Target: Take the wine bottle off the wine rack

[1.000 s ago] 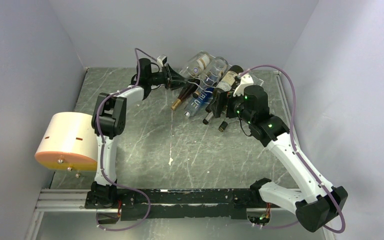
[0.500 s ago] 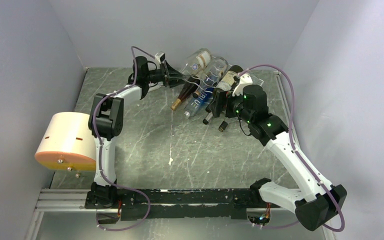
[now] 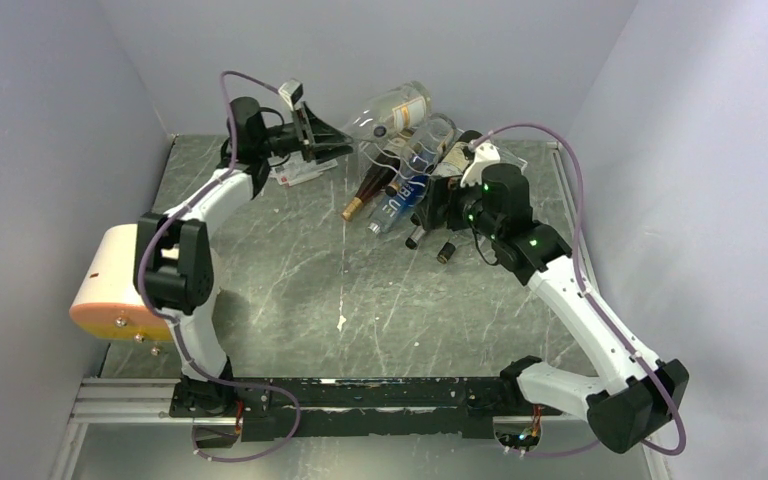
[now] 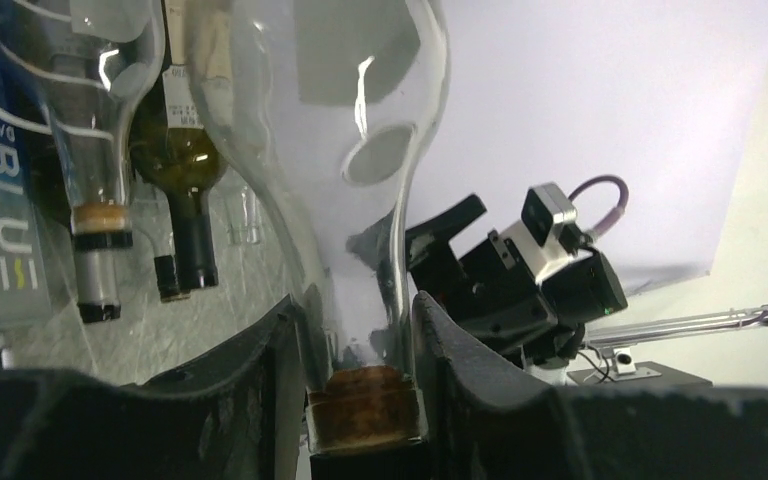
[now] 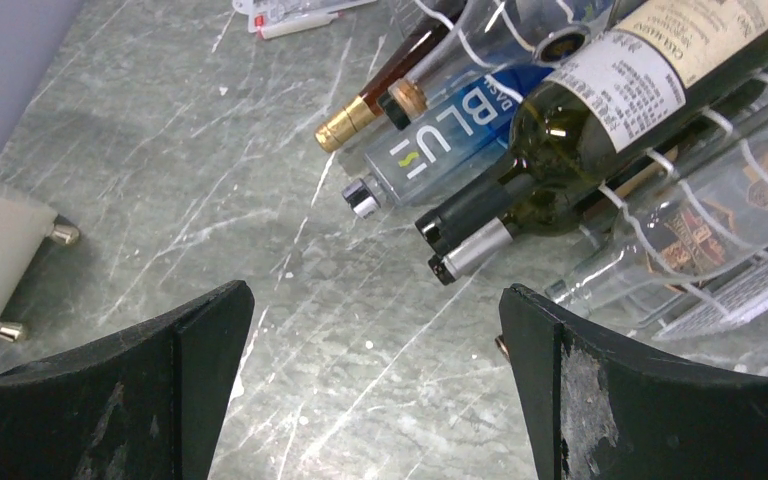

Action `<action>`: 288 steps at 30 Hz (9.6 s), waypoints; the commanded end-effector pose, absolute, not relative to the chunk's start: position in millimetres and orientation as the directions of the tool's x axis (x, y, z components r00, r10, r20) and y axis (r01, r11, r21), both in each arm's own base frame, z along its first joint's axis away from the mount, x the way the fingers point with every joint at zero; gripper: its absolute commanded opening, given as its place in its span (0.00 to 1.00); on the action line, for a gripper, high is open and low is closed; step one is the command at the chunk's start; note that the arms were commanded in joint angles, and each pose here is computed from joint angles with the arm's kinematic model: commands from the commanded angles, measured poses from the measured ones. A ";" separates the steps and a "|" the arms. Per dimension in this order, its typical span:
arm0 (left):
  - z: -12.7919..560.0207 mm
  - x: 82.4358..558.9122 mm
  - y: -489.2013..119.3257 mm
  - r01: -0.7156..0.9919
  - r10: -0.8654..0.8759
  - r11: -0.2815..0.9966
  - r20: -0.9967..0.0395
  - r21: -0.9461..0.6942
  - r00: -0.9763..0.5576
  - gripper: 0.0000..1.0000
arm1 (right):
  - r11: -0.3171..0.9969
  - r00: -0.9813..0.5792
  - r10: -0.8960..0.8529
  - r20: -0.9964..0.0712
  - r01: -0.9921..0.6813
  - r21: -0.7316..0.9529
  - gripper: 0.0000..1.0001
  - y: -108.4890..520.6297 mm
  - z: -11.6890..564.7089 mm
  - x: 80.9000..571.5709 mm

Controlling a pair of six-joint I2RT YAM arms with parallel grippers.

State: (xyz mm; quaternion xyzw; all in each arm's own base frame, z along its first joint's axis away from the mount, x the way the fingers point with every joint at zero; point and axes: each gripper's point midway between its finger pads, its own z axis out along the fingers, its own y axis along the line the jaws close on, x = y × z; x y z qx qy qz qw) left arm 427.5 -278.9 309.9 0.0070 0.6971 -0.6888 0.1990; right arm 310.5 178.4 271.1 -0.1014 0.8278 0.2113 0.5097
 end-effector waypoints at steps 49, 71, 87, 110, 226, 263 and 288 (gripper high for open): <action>289.2 372.9 -80.4 0.016 -0.183 0.974 -0.827 -0.226 -0.532 0.07 | 0.641 -0.461 -0.140 -0.876 -0.717 0.275 1.00 343.7 225.3 270.1; 281.8 451.8 4.7 -0.229 -0.150 0.972 -0.904 -0.059 -0.401 0.07 | 0.743 -0.445 -0.148 -0.883 -0.639 0.198 1.00 300.7 230.8 267.5; 276.7 426.8 1.5 -0.172 -0.105 0.984 -0.916 -0.040 -0.387 0.97 | 0.754 -0.472 -0.184 -0.862 -0.630 0.185 1.00 301.7 229.2 270.7; 377.5 347.1 -137.4 0.469 -0.054 0.878 -0.993 -0.099 -0.109 0.95 | 0.961 -0.589 0.050 -0.806 -0.192 0.200 1.00 179.3 232.3 338.9; 310.4 410.7 -346.5 0.445 -0.223 0.005 -0.435 -0.896 -0.872 0.07 | 0.915 -0.480 0.111 -0.870 -0.292 0.278 1.00 186.6 285.6 333.8; 333.1 289.5 -254.2 0.417 -0.275 0.091 -0.425 -0.904 -0.863 0.07 | 0.738 -0.598 0.198 -0.777 -0.431 0.520 1.00 281.1 297.6 382.0; 196.4 181.8 -168.8 0.003 -0.359 0.659 -0.317 -0.752 -0.878 0.07 | 0.549 -0.540 -0.200 -0.818 -0.753 0.363 1.00 381.9 200.7 267.4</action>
